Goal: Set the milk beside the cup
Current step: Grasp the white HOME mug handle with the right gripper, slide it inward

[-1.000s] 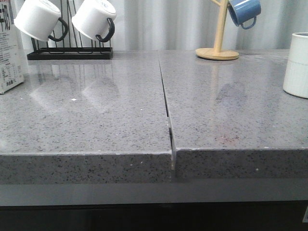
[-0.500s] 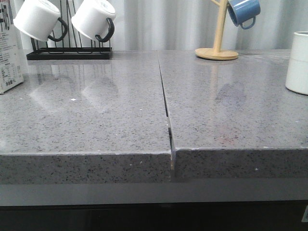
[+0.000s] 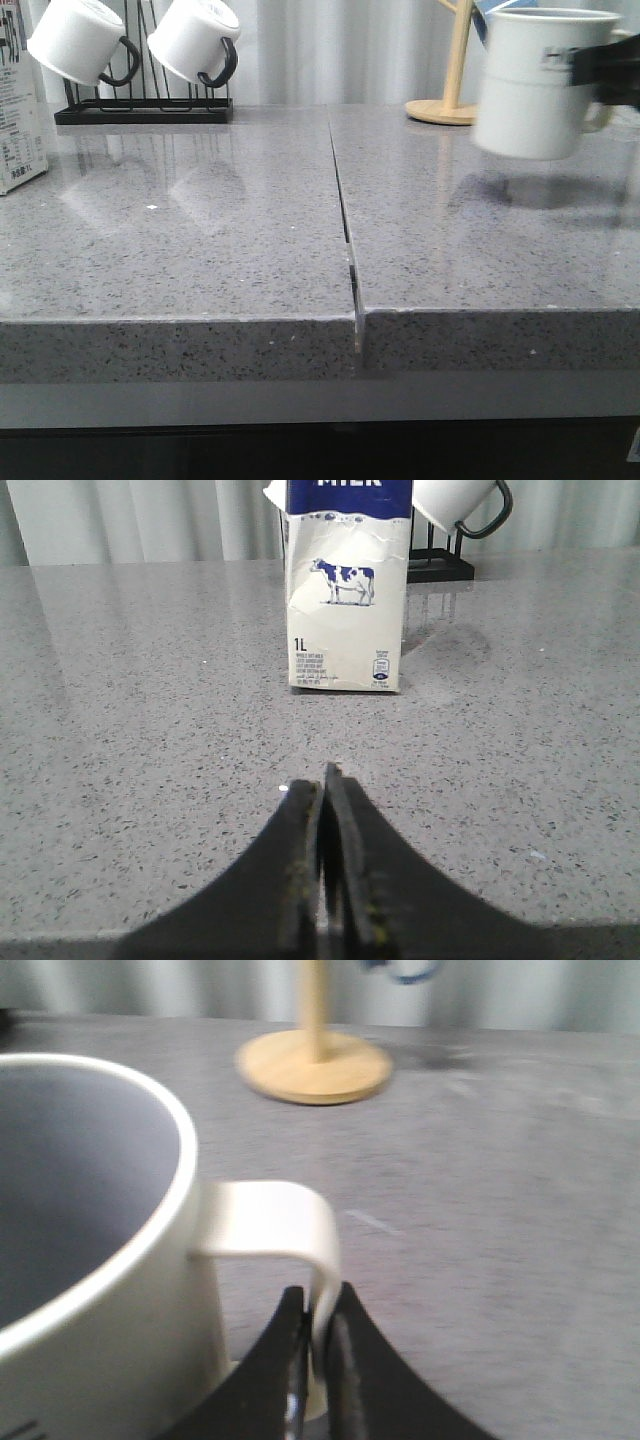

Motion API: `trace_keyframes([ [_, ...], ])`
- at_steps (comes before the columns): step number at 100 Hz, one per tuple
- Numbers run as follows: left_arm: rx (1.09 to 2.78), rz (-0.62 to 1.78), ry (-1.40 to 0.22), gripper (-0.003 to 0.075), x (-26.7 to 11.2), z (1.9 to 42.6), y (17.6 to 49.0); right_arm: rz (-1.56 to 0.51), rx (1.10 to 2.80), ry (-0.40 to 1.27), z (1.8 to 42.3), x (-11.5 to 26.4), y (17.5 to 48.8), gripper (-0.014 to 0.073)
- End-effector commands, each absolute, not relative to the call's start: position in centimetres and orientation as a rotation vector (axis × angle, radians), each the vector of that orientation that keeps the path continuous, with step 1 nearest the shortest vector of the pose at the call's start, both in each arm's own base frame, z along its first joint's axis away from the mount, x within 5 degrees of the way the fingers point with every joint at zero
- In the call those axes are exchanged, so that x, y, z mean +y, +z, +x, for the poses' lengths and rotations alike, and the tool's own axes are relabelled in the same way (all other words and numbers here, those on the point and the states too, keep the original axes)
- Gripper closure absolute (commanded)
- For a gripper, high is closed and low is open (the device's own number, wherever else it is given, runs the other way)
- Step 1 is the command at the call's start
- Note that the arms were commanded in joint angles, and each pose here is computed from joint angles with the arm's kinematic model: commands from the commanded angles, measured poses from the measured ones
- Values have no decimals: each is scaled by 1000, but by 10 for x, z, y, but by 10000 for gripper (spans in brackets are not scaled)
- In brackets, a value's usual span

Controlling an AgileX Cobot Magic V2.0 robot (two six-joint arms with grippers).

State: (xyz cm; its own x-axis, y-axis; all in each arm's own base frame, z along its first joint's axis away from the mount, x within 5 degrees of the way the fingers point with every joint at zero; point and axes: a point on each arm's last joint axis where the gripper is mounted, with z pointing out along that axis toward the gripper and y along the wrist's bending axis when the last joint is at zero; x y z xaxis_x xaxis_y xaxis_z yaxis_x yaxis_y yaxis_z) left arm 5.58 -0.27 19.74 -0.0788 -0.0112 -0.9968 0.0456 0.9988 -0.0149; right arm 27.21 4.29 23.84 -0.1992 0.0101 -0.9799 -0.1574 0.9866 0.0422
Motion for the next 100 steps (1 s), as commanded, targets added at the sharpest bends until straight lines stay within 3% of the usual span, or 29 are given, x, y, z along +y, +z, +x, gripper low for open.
trace_keyframes([
  [1,1576,9,-57,741,-2,55,193,-161,1634,211,272,63,261,624],
  [26,1576,9,-57,741,-2,55,193,-297,1641,334,289,118,257,624],
  [53,1576,9,-57,741,-2,55,193,-341,1676,370,310,146,239,612],
  [75,1576,9,-57,741,-2,55,193,-334,1677,382,308,148,239,350],
  [100,1576,9,-57,741,-2,55,193,-336,1689,379,282,135,253,339],
])
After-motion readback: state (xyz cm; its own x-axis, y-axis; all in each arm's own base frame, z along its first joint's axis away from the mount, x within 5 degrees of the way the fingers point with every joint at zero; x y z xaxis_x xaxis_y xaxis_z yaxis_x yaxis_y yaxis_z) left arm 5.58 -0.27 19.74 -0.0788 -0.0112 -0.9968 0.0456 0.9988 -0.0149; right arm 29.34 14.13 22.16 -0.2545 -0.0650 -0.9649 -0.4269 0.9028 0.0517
